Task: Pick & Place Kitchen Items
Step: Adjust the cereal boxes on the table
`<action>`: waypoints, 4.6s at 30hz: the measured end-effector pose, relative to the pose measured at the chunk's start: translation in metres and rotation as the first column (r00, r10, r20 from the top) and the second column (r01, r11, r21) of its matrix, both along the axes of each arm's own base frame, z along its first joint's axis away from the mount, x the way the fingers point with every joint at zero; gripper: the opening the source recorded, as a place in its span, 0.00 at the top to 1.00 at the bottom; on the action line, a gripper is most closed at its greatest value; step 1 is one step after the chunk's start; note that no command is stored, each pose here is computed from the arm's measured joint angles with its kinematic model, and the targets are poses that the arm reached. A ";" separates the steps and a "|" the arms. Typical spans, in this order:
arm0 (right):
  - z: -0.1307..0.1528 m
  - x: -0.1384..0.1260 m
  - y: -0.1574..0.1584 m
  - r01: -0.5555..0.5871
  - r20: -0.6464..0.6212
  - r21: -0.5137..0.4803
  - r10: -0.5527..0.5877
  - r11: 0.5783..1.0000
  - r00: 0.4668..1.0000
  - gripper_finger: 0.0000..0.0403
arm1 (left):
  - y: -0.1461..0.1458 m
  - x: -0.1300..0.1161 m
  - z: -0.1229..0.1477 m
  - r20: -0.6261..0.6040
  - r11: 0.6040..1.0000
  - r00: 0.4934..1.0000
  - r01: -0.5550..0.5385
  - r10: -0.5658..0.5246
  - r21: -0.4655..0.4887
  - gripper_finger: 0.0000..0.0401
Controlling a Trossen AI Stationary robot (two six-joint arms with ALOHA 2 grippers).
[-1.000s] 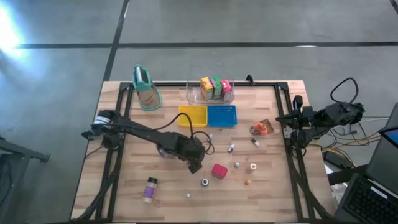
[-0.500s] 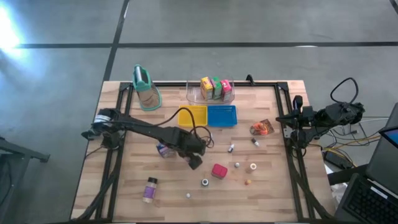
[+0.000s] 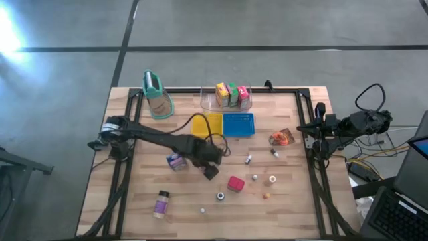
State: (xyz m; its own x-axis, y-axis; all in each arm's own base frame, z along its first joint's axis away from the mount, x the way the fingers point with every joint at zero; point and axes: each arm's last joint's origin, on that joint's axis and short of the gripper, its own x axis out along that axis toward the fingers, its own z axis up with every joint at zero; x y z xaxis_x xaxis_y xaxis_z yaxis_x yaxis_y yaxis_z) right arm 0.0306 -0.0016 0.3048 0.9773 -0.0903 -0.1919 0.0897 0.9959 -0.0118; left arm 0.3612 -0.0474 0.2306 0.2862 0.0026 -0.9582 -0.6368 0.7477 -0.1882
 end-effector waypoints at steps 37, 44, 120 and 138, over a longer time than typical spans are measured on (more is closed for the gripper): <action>0.000 0.000 0.000 0.000 0.000 0.000 0.000 1.000 1.000 0.98 | 0.053 -0.006 0.002 -0.096 0.999 0.995 -0.001 0.005 0.044 0.01; 0.000 0.000 0.000 -0.001 0.001 0.000 0.001 1.000 1.000 0.98 | 0.050 -0.002 0.006 -0.068 1.000 0.997 0.023 -0.022 0.015 0.00; 0.000 0.000 0.000 0.000 0.000 0.000 0.000 1.000 1.000 0.98 | 0.060 0.000 0.004 -0.027 0.992 0.997 0.068 -0.071 -0.104 0.00; 0.000 0.000 0.000 0.000 0.000 0.000 0.000 1.000 1.000 0.98 | 0.065 -0.003 0.005 -0.081 0.983 0.987 -0.145 0.136 -0.116 0.00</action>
State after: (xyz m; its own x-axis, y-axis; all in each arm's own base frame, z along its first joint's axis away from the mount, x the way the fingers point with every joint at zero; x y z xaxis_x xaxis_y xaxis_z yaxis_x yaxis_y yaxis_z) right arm 0.0305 -0.0016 0.3048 0.9773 -0.0904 -0.1917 0.0899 0.9959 -0.0114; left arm 0.3579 0.0172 0.2353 0.2211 -0.0793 -0.9720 -0.7492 0.6242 -0.2213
